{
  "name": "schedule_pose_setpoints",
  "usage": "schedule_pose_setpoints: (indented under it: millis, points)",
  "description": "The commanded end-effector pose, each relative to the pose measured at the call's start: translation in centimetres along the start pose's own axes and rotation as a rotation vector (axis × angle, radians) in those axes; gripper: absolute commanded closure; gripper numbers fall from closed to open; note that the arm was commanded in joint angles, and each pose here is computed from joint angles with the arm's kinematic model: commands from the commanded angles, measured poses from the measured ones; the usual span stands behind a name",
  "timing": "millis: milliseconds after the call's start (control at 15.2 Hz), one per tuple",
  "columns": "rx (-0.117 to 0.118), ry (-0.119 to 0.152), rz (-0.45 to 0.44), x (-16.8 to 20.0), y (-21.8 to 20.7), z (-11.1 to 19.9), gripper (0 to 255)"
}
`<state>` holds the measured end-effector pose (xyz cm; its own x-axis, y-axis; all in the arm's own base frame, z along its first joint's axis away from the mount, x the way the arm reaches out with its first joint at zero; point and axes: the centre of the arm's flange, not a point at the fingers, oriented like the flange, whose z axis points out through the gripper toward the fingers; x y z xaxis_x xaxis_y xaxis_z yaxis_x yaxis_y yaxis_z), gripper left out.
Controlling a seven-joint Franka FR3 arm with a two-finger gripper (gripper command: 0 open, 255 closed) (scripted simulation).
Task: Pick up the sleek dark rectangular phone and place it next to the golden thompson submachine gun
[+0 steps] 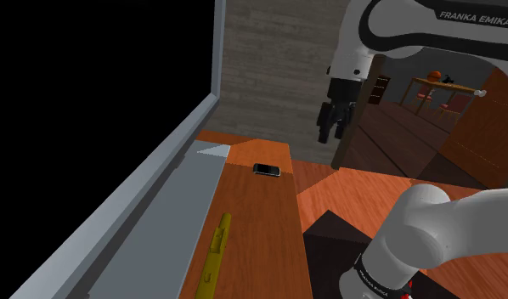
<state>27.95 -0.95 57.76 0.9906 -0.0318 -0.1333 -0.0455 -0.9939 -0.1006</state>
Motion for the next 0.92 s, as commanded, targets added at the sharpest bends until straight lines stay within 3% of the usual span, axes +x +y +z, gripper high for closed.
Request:
schedule_pose_setpoints:
  millis: [0, 858]
  points:
    - [0.0, 0.0, 0.0, 0.0, 0.0, 0.0, 0]
    - [-0.071, 0.067, -0.309, 11.0, 4.3, 10.9, 0]
